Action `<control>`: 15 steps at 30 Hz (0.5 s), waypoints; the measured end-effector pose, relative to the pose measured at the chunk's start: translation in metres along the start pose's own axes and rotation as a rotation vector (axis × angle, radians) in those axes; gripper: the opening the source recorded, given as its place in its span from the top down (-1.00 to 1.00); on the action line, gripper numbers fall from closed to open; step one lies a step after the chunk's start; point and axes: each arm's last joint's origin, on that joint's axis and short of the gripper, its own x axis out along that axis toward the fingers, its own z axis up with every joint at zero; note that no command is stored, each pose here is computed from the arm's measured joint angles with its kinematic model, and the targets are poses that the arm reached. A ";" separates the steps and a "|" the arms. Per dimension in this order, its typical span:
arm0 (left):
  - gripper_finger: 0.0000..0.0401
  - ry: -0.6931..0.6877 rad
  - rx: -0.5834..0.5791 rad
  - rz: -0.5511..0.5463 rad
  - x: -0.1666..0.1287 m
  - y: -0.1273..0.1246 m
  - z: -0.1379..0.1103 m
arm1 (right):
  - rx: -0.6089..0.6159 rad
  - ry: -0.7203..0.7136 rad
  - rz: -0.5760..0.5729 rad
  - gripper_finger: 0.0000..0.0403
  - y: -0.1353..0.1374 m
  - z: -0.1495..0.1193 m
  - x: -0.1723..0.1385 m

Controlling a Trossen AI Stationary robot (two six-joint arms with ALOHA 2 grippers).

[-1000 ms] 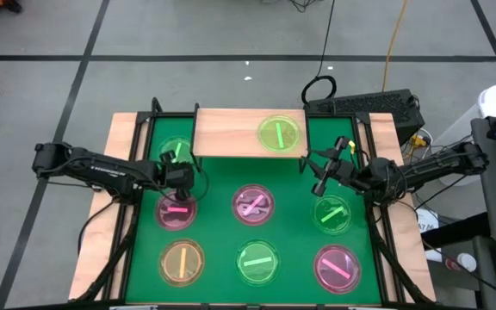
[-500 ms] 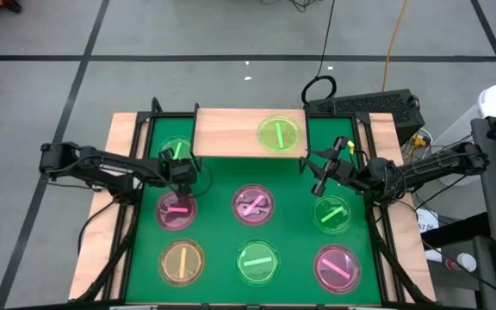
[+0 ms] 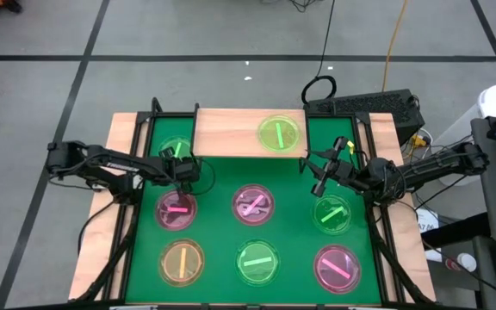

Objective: Place and stack plates onto a shelf
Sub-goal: Stack the green plate on top of the green plate on the shelf

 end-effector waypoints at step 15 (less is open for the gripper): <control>0.97 -0.019 -0.160 0.018 -0.017 0.010 0.005 | 0.027 0.000 0.000 0.50 0.000 0.000 0.000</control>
